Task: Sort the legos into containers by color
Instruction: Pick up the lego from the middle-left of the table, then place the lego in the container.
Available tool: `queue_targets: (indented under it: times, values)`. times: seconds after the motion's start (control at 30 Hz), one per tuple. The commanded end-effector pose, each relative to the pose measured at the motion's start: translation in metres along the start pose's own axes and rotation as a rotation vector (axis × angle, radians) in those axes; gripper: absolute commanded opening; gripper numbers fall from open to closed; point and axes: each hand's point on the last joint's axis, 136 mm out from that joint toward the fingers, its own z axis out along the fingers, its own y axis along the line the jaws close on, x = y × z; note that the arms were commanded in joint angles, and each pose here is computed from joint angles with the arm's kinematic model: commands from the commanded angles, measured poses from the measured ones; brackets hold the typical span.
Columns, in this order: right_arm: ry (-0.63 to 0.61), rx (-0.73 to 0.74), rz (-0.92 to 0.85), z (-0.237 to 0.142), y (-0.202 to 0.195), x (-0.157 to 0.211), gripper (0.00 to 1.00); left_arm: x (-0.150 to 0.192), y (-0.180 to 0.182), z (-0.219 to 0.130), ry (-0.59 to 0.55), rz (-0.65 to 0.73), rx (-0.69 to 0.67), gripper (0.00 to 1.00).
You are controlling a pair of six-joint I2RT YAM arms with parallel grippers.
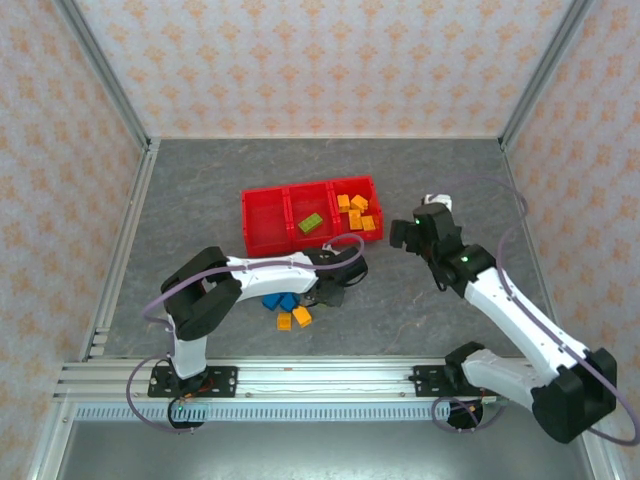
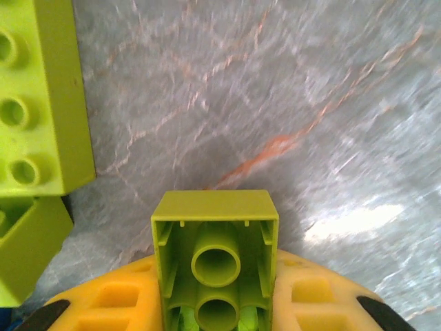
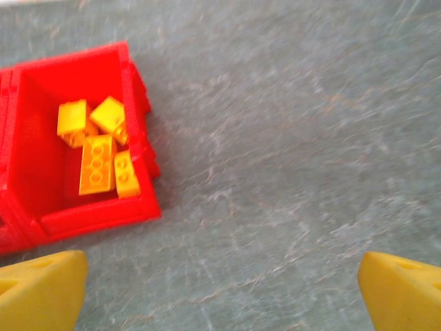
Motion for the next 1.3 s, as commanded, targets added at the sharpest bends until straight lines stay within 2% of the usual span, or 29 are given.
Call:
queue_targets:
  times: [0.0, 0.1, 0.17, 0.3, 0.43, 0.47, 0.67, 1.07, 1.27]
  values:
    - [-0.172, 0.115, 0.048, -0.018, -0.027, -0.031, 1.0, -0.049, -0.011, -0.046, -0.205, -0.11, 0.066, 0.24]
    - [-0.237, 0.191, 0.056, -0.028, -0.044, -0.041, 1.0, -0.083, -0.01, -0.081, -0.319, -0.176, 0.094, 0.24]
    - [-0.261, 0.217, 0.065, -0.031, -0.051, -0.046, 1.0, -0.104, -0.001, -0.093, -0.346, -0.218, 0.089, 0.23]
    - [-0.281, 0.209, 0.079, -0.031, -0.054, -0.054, 1.0, -0.143, 0.029, -0.087, -0.331, -0.276, 0.037, 0.21]
    - [-0.264, 0.216, 0.05, -0.026, -0.053, -0.052, 1.0, -0.172, 0.048, -0.079, -0.333, -0.277, -0.016, 0.21]
    - [-0.261, 0.22, 0.045, -0.025, -0.054, -0.051, 1.0, -0.174, 0.052, -0.065, -0.309, -0.27, -0.04, 0.2]
    - [-0.253, 0.223, 0.032, -0.021, -0.055, -0.043, 1.0, -0.19, 0.075, -0.04, -0.272, -0.288, -0.059, 0.2]
    - [-0.236, 0.209, 0.026, -0.017, -0.054, -0.034, 1.0, -0.193, 0.079, -0.017, -0.246, -0.314, 0.006, 0.39]
    - [-0.235, 0.206, 0.027, -0.018, -0.055, -0.031, 1.0, -0.2, 0.068, -0.039, -0.309, -0.345, 0.123, 0.54]
